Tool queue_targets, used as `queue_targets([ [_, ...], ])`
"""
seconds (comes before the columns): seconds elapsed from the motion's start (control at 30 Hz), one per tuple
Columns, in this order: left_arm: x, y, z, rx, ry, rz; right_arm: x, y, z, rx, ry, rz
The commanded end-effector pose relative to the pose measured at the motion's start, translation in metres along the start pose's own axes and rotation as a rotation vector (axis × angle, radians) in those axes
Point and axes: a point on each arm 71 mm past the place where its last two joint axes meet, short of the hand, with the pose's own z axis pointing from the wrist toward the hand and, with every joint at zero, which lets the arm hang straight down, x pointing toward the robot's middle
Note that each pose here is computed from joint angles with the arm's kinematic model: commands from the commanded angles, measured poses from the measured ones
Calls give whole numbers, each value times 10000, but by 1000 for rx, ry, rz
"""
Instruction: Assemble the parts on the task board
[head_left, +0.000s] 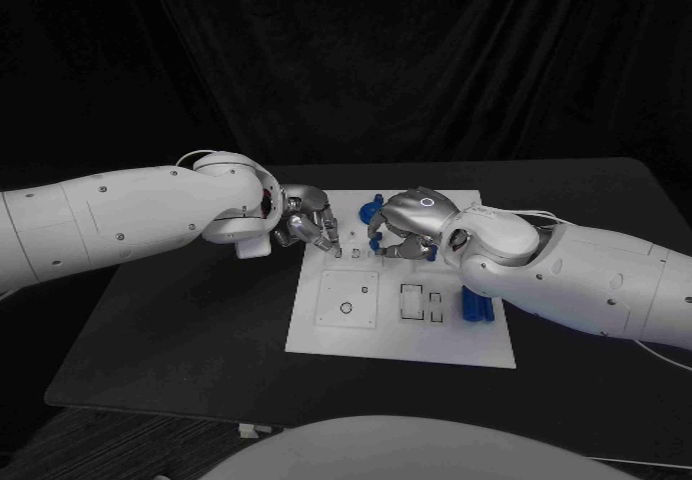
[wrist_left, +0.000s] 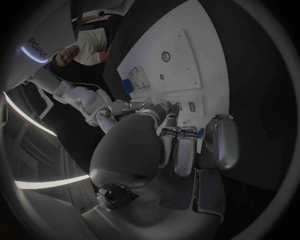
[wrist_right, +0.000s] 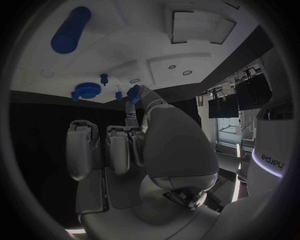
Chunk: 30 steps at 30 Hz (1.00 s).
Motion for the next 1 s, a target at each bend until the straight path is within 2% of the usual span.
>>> queue_targets([
  [0.03,10,-17,2,4,20,4,16,18,26,-4,14,-17],
  [0.17,12,-19,2,4,21,5,53,18,62,9,63,-21],
  [0.37,12,-18,2,3,22,5,86,5,102,24,103,-28],
  [1.0,15,-27,13,6,26,7,145,-9,145,41,160,-34],
])
